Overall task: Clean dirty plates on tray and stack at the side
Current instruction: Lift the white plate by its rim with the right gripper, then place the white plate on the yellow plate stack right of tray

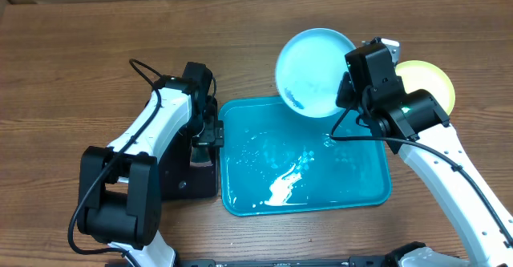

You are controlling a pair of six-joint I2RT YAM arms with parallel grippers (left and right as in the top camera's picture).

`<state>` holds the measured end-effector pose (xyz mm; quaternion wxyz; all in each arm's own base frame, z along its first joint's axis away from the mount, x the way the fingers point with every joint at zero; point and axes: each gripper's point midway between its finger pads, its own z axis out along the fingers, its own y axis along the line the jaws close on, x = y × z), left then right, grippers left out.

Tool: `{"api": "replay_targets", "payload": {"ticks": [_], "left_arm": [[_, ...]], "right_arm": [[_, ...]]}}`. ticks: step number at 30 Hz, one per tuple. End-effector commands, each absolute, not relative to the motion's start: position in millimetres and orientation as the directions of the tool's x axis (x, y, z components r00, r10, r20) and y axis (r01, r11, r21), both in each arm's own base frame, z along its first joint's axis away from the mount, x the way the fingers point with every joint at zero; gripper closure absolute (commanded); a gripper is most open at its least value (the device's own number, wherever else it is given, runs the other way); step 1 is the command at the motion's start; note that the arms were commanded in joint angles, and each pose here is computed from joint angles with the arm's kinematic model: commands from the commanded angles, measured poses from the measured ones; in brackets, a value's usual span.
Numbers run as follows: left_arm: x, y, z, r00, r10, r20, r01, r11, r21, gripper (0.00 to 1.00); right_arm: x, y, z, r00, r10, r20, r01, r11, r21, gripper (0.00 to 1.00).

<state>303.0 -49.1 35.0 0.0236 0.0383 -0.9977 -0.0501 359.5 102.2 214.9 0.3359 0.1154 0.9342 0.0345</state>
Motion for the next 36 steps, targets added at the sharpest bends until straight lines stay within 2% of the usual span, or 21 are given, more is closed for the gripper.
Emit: {"api": "replay_targets", "payload": {"ticks": [1,6,11,17,24,32,36], "left_arm": [[299.5,-49.7,33.9,-0.995,-0.084,0.053,-0.078,0.992,0.096,0.0],[299.7,-49.8,33.8,-0.995,-0.083,0.052,-0.078,0.992,0.096,0.0],[299.6,-50.3,33.8,-0.995,-0.082,0.052,-0.077,0.993,0.095,0.0],[300.7,-50.5,33.8,-0.996,-0.082,0.048,-0.077,0.993,0.094,0.0],[305.5,-51.6,33.4,-0.996,-0.082,0.029,-0.079,0.993,0.088,0.0],[309.2,-52.4,33.3,-0.997,-0.082,0.014,-0.08,0.993,0.084,0.0],[309.1,-52.3,33.3,-0.997,-0.082,0.014,-0.08,0.993,0.084,0.01]], "right_arm": [[354.7,140.4,235.0,-0.773,0.281,-0.569,0.089,0.936,0.342,0.96],[355.4,135.7,234.3,-0.769,0.256,-0.585,0.081,0.948,0.307,0.96],[358.9,131.5,245.2,-0.749,0.056,-0.66,-0.068,0.985,0.16,0.96],[357.2,113.9,271.7,-0.71,-0.114,-0.695,-0.116,0.992,-0.045,0.96],[337.6,56.1,269.5,-0.764,-0.245,-0.597,-0.003,0.926,-0.376,0.96],[315.4,49.3,266.1,-0.8,-0.328,-0.503,-0.037,0.863,-0.505,0.96],[308.3,57.2,279.3,-0.764,-0.447,-0.466,-0.064,0.771,-0.634,0.96]]}}
